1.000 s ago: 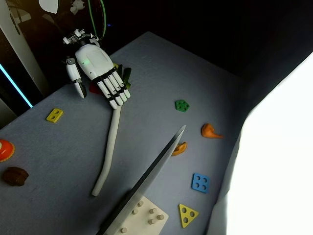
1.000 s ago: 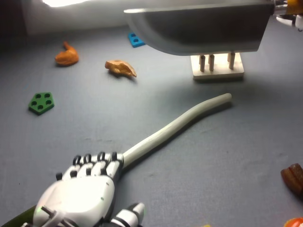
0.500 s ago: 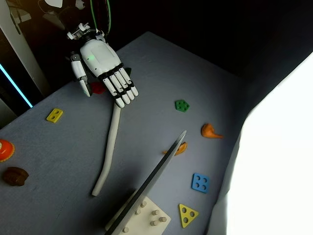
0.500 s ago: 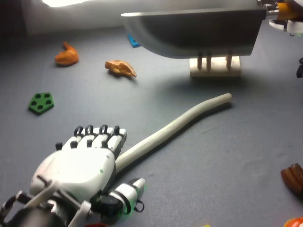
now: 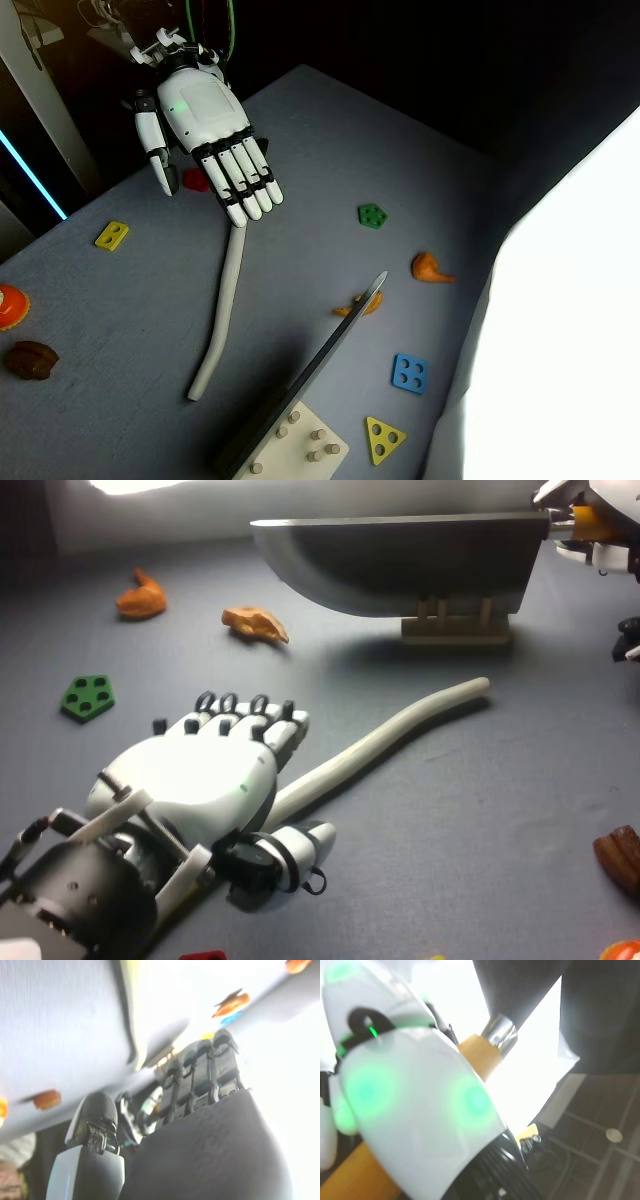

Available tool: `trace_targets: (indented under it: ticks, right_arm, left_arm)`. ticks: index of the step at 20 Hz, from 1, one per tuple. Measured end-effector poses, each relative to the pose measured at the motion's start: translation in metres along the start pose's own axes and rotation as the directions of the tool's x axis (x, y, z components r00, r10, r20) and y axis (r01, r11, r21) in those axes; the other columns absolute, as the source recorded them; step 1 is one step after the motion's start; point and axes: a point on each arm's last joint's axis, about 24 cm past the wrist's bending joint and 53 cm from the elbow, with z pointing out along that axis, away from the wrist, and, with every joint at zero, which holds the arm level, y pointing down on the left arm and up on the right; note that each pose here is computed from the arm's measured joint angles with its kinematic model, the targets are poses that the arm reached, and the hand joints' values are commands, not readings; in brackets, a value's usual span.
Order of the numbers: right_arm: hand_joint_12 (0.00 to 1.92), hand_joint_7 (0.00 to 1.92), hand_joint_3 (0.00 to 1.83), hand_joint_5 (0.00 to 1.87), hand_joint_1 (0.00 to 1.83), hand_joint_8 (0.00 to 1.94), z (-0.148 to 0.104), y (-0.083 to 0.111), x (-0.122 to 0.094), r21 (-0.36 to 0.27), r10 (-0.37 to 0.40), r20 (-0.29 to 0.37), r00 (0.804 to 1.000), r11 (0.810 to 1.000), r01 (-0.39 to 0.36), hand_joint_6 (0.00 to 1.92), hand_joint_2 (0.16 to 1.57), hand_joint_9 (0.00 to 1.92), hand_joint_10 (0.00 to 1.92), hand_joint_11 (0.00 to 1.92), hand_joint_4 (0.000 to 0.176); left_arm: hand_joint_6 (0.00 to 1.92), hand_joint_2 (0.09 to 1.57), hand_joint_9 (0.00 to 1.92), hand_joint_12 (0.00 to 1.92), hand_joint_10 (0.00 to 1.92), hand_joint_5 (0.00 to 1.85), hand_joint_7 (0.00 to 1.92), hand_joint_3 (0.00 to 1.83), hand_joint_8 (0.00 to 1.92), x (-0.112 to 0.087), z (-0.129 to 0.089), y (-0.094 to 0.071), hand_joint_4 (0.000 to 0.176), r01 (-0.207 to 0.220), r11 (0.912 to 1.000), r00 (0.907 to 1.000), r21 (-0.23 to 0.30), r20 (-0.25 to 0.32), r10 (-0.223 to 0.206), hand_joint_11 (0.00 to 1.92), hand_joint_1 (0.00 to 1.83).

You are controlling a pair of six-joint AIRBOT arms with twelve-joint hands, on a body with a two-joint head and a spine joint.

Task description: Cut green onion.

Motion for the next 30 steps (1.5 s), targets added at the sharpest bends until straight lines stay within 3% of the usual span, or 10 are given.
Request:
trace_targets:
  ticks: [4,5,6,9,12,17,21,24,26,30]
  right_arm:
    - [1.92,1.37,0.0,1.16,1.42,1.94,0.0,0.001,-0.001,-0.003,0.003,0.004,1.0,1.0,-0.003,1.92,1.23,1.48,1.92,1.59,0.176]
    - [1.92,1.19,0.0,0.77,1.14,1.94,0.0,0.001,-0.001,-0.006,0.001,0.004,1.0,1.0,-0.001,1.62,1.34,1.29,1.92,1.4,0.0]
    - [1.92,0.82,0.0,0.67,1.15,1.76,0.0,0.002,-0.001,-0.009,0.002,0.006,1.0,1.0,-0.002,1.47,1.37,1.11,1.92,1.18,0.0]
    - [1.92,0.73,0.0,0.72,1.16,1.63,0.0,0.004,0.001,-0.016,-0.012,0.0,1.0,1.0,0.012,1.28,1.33,0.58,1.92,0.55,0.0]
    - [1.92,0.49,0.0,0.7,1.04,1.47,0.0,0.005,0.001,-0.023,-0.022,-0.002,1.0,0.999,0.022,1.39,1.27,0.37,1.75,0.33,0.0]
    - [1.85,0.31,0.0,0.26,0.99,0.76,-0.003,0.012,-0.008,-0.063,-0.04,-0.002,0.999,0.997,0.04,0.61,1.08,0.16,1.35,0.03,0.0]
    - [1.31,0.23,0.0,0.08,0.87,0.06,-0.004,0.011,-0.017,-0.071,-0.068,-0.01,0.998,0.995,0.067,0.08,1.01,0.12,0.56,0.0,0.034]
    - [0.54,0.01,0.0,0.0,0.75,0.0,-0.003,0.016,-0.024,-0.092,-0.065,-0.035,0.997,0.994,0.061,0.0,0.93,0.0,0.04,0.0,0.054]
    - [0.04,0.0,0.0,0.0,0.67,0.0,-0.004,0.018,-0.026,-0.105,-0.065,-0.05,0.997,0.993,0.06,0.0,0.86,0.0,0.0,0.0,0.067]
    - [0.0,0.0,0.0,0.0,0.65,0.0,-0.01,0.018,-0.025,-0.128,-0.104,-0.104,0.989,0.988,0.09,0.0,0.82,0.0,0.0,0.0,0.058]
  left_arm:
    - [0.0,1.38,0.01,0.1,0.0,0.07,0.05,0.0,0.0,-0.005,0.001,-0.014,0.0,0.016,0.9994,0.9997,0.032,-0.017,-0.015,0.0,0.26]
    - [0.0,1.38,0.01,0.1,0.0,0.08,0.05,0.0,0.0,-0.008,0.001,-0.016,0.0,0.004,0.9996,0.9998,0.03,-0.021,-0.003,0.0,0.26]
    - [0.0,1.39,0.0,0.1,0.0,0.07,0.05,0.0,0.0,-0.01,0.001,-0.018,0.0,-0.006,0.9996,0.9997,0.029,-0.024,0.007,0.0,0.25]
    - [0.0,1.38,0.0,0.09,0.0,0.07,0.04,0.0,0.0,-0.018,0.003,-0.029,0.0,-0.038,0.9976,0.9987,0.058,-0.032,0.04,0.0,0.27]
    - [0.0,1.38,0.0,0.08,0.0,0.07,0.05,0.0,0.0,-0.02,0.002,-0.035,0.0,-0.058,0.9956,0.9968,0.073,-0.05,0.062,0.0,0.27]
    - [0.0,1.39,0.0,0.08,0.0,0.06,0.04,0.0,0.0,-0.028,0.001,-0.034,0.0,-0.054,0.996,0.9975,0.072,-0.041,0.057,0.0,0.24]
    - [0.0,1.39,0.0,0.04,0.0,0.05,0.03,0.0,0.0,-0.032,0.001,-0.033,0.0,-0.052,0.9963,0.9979,0.068,-0.036,0.054,0.0,0.23]
    - [0.0,1.38,0.0,0.05,0.0,0.06,0.04,0.0,0.0,-0.03,0.001,-0.034,0.0,-0.052,0.9958,0.9976,0.075,-0.041,0.055,0.0,0.23]
    - [0.0,1.39,0.0,0.03,0.0,0.04,0.02,0.0,0.0,-0.034,0.001,-0.038,0.0,-0.048,0.9954,0.9981,0.083,-0.033,0.051,0.0,0.2]
    - [0.0,1.38,0.0,0.0,0.0,0.04,0.03,0.0,0.0,-0.038,0.0,-0.044,0.0,-0.043,0.9943,0.9987,0.097,-0.024,0.046,0.0,0.26]
